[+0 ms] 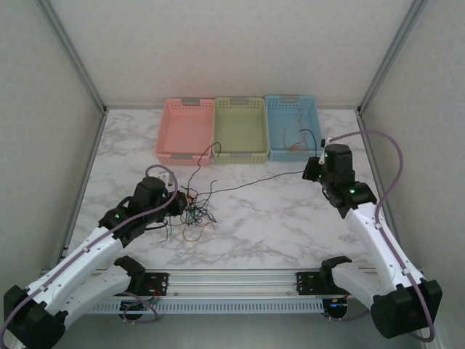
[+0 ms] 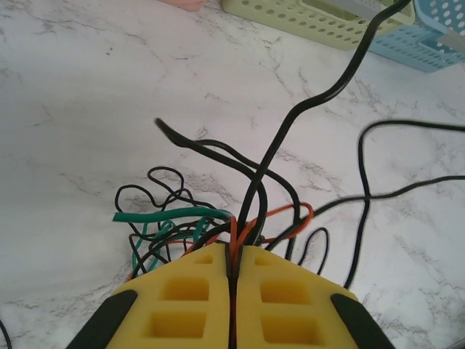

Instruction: Untangle the cables

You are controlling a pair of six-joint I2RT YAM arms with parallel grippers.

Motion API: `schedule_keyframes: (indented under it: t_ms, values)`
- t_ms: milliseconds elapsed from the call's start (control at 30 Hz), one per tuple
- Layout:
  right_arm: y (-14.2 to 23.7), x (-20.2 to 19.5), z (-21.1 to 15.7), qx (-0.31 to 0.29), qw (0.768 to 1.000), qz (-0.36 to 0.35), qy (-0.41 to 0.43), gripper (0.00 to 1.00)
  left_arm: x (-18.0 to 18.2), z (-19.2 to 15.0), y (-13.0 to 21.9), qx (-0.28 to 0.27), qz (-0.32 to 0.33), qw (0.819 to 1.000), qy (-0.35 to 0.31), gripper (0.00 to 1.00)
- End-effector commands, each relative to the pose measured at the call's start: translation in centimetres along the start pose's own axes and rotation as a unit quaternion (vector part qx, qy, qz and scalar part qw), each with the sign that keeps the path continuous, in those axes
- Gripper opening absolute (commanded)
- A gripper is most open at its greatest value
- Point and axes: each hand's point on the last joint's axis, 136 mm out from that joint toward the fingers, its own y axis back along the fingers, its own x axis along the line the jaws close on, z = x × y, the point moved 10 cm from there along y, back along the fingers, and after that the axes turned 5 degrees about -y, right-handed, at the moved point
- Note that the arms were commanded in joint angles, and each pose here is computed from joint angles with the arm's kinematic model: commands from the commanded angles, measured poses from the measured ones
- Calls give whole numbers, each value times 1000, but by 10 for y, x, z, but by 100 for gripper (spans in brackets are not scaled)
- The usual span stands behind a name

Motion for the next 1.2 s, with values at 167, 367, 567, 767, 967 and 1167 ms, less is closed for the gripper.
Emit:
schedule_keyframes:
  t_ms: [167, 367, 567, 767, 967, 1167]
  values:
    - [28, -20, 21, -65, 995, -37, -70, 0, 8, -2, 1, -2, 31, 999, 9, 0]
    - [27, 1, 26, -38, 993, 84, -78, 0, 8, -2, -2, -2, 30, 1000, 10, 0]
    - [37, 15, 37, -48, 984, 159, -67, 0, 8, -3, -4, 1, 30, 1000, 9, 0]
    - [71, 35, 76, -94, 968, 223, -62, 0, 10, -5, -7, 4, 31, 999, 11, 0]
    - [108, 52, 112, -134, 953, 267, -52, 0, 9, -4, -8, 3, 30, 1000, 11, 0]
    - [124, 60, 136, -168, 946, 275, -44, 0, 9, -5, -11, 8, 29, 999, 11, 0]
